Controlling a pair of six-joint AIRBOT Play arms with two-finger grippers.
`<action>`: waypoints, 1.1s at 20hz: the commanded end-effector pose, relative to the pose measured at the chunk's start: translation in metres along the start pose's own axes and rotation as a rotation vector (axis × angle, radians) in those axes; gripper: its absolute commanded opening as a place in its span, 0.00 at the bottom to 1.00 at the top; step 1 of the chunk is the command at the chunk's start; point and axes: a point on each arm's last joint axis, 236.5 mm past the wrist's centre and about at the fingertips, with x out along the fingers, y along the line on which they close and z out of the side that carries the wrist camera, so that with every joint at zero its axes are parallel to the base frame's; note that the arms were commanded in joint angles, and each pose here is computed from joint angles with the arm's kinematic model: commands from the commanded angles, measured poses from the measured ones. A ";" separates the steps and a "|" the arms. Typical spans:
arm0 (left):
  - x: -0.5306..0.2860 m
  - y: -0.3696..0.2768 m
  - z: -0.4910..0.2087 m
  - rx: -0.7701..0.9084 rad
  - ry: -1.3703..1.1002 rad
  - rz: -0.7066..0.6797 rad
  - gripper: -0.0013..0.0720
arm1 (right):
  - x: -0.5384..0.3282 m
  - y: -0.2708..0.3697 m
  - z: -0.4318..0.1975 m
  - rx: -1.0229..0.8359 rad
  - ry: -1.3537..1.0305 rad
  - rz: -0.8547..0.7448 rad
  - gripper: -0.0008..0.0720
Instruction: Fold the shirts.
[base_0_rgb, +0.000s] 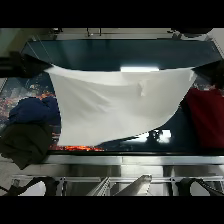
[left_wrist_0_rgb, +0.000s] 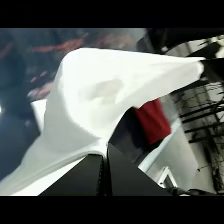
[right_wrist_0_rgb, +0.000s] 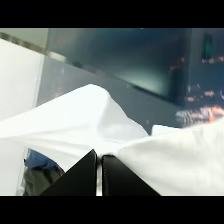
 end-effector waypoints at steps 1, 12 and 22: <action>-0.047 -0.096 0.024 0.222 -0.083 -0.115 0.04 | -0.051 0.067 0.027 -0.194 -0.161 0.034 0.04; -0.174 -0.263 0.023 0.701 -0.469 -0.052 0.05 | -0.205 0.230 0.047 -0.756 -0.857 -0.278 0.04; -0.030 0.025 0.039 0.079 0.034 -0.037 0.05 | -0.009 -0.001 0.066 -0.208 -0.156 -0.032 0.04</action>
